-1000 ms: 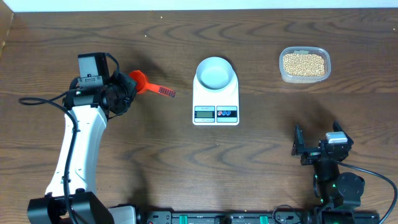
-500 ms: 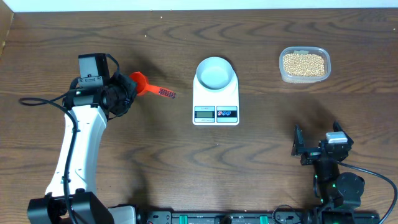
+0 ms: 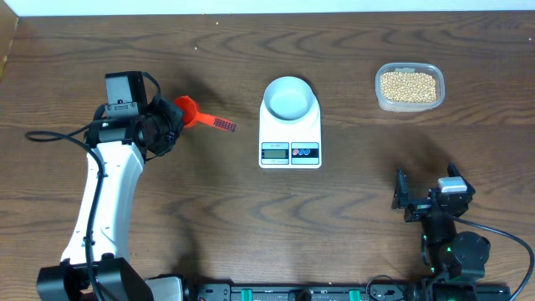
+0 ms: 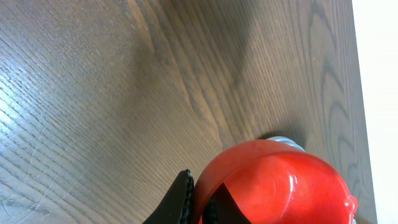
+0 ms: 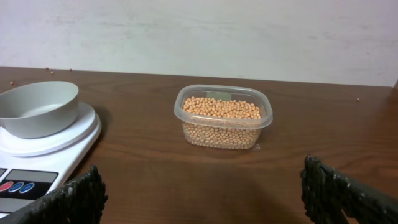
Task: Scoop item into bowl and weigh 50g on scale
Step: 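Rotate the held red scoop and carry it toward the scale, then reach the right gripper toward the scoop handle above the scale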
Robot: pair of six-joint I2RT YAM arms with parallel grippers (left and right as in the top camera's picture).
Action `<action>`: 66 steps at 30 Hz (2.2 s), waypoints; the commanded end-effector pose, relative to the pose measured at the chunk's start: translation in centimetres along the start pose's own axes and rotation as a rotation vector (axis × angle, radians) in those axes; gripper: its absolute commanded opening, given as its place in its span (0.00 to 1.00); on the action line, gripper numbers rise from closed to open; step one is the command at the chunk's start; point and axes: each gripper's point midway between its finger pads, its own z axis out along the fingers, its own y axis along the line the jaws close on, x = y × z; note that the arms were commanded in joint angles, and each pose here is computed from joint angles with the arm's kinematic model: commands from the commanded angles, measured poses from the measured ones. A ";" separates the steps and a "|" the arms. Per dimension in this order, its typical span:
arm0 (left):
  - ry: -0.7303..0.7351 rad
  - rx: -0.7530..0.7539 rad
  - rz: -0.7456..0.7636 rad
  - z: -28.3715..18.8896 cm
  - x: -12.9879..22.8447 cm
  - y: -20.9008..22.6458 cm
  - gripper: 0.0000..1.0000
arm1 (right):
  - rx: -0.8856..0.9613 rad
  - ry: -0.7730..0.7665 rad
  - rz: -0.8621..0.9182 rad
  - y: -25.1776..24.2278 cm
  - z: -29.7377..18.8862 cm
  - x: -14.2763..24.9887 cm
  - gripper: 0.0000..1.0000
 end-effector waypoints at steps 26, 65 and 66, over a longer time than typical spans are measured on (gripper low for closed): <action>0.139 -0.058 0.012 0.6 6.3 -0.6 0.07 | -0.033 -0.006 -0.001 0.5 0.0 0.0 0.99; 0.224 -0.148 -0.152 0.5 11.3 -0.4 0.07 | -0.700 0.399 0.588 10.6 3.8 -12.0 0.99; 0.226 -0.139 -0.140 0.5 11.5 -0.7 0.07 | -0.712 0.416 0.590 11.0 4.4 -12.1 0.99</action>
